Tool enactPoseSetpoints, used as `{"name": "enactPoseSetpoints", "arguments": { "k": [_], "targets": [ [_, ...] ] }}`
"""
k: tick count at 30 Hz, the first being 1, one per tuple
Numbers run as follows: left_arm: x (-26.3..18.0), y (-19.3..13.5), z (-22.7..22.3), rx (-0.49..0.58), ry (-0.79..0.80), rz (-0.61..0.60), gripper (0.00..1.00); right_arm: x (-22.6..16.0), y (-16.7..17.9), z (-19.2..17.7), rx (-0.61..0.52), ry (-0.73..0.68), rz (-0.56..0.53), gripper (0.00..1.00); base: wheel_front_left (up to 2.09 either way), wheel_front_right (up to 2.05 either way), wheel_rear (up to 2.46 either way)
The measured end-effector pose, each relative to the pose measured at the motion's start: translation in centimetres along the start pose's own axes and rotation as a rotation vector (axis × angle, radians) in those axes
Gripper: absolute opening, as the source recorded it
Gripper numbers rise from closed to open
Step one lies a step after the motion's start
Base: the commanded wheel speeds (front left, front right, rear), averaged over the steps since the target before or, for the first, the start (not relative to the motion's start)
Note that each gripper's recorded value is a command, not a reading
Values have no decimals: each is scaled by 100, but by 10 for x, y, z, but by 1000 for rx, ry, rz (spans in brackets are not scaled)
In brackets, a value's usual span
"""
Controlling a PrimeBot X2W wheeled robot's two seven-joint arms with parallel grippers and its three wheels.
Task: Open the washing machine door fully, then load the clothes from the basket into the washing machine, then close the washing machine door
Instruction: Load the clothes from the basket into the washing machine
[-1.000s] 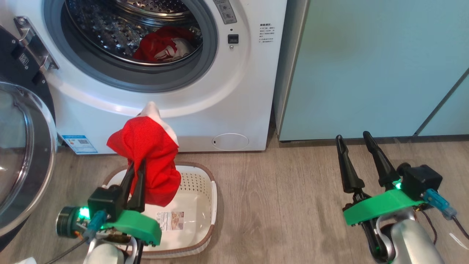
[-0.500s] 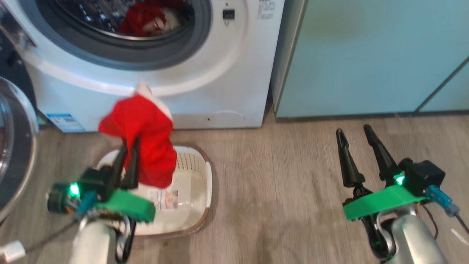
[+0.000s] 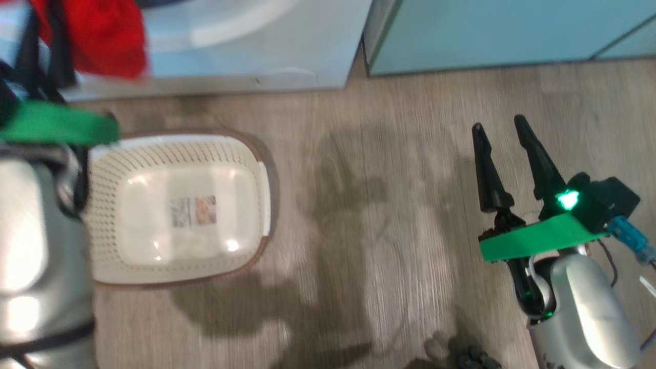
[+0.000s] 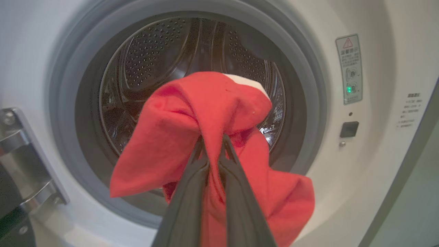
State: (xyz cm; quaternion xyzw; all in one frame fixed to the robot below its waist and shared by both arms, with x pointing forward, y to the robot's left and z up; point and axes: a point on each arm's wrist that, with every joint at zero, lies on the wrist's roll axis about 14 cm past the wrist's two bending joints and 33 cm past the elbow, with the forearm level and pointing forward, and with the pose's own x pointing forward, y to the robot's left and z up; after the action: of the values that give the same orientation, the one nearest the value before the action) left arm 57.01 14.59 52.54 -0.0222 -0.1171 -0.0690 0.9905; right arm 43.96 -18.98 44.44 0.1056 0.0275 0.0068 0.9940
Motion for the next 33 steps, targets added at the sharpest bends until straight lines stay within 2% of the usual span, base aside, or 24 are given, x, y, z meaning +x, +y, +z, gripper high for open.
{"name": "enactPoseSetpoints", "arguments": {
  "k": [12, 17, 27, 33],
  "targets": [
    [121, 11, -29, 76, -88, -49, 0, 21, -29, -47, 0, 102, -63, 100, 0, 0, 0],
    [159, 10, -56, 114, -55, -78, 0, 22, -39, -65, 10, 144, -89, 100, 0, 0, 0],
    [200, -1, -117, 140, 93, -120, 0, 18, -47, -84, 43, 198, -112, 100, 0, 0, 0],
    [217, -4, -118, 131, 62, -118, 0, 15, -52, -88, 50, 214, -129, 100, 0, 0, 0]
  ]
}}
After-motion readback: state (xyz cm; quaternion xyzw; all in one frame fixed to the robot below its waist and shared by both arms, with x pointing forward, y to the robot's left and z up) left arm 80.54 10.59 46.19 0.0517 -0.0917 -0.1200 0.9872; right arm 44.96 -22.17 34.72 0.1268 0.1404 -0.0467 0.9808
